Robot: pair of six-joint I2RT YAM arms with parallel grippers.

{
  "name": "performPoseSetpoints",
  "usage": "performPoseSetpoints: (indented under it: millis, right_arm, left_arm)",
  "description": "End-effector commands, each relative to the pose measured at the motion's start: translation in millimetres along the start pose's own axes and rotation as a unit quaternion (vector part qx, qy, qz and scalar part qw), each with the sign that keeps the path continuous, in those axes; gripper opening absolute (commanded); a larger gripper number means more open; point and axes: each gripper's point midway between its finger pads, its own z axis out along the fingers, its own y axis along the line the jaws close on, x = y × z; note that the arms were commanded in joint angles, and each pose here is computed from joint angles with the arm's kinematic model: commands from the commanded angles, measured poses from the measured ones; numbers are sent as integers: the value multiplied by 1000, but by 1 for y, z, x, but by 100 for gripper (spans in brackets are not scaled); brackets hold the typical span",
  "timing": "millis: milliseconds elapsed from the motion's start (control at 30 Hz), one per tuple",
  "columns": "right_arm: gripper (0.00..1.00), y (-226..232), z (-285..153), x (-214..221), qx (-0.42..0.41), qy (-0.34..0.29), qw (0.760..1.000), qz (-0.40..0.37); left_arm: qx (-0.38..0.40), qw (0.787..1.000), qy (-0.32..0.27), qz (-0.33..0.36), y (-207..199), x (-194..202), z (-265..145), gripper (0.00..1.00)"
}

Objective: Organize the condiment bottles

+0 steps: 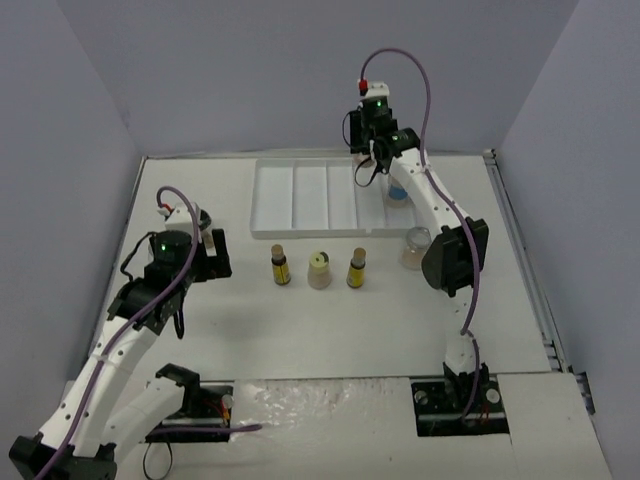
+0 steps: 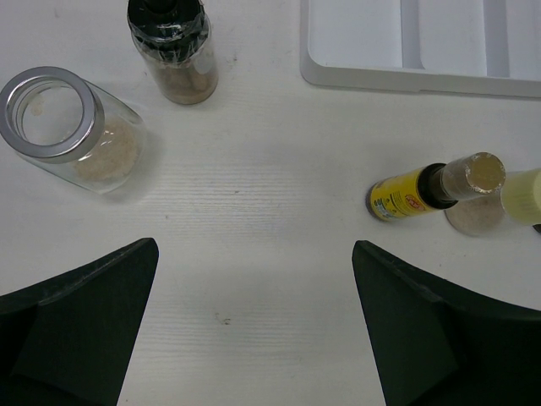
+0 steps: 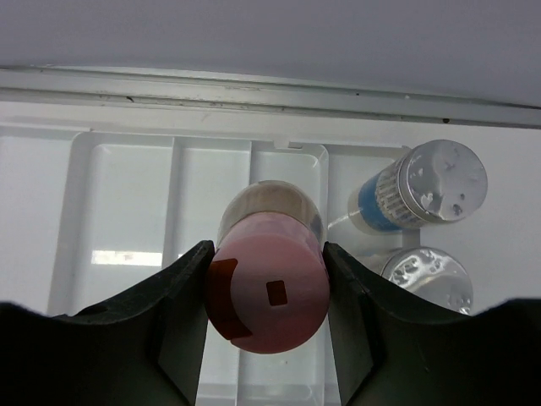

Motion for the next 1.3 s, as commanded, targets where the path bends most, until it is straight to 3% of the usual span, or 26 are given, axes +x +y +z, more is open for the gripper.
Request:
performPoseSetpoints:
  millis: [0, 267, 567, 633, 800, 933, 1067, 1267]
  right_arm:
    - [0, -16, 33, -7, 22, -24, 999, 14]
    - [0, -21, 83, 44, 16, 15, 999, 27]
    - [1, -20, 99, 72, 0, 38, 999, 28]
    - [10, -20, 101, 75, -1, 40, 999, 33]
    - [53, -16, 95, 66, -17, 33, 999, 36]
    - [75, -13, 74, 44, -34, 16, 999, 39]
    - [86, -6, 41, 14, -57, -11, 998, 33]
    - [91, 17, -38, -28, -97, -62, 993, -13]
  left_arm:
    - [8, 999, -33, -14, -5, -20, -1, 97]
    - [13, 999, -27, -14, -7, -18, 2, 97]
    - [12, 999, -28, -15, -6, -19, 1, 97]
    - [12, 999, -29, -15, -6, -19, 1, 97]
    - [11, 999, -29, -15, -6, -19, 1, 97]
    - [11, 999, -28, -14, -6, -18, 1, 97]
    - [12, 999, -29, -14, -6, -19, 1, 97]
    - [13, 999, -33, -15, -6, -20, -1, 97]
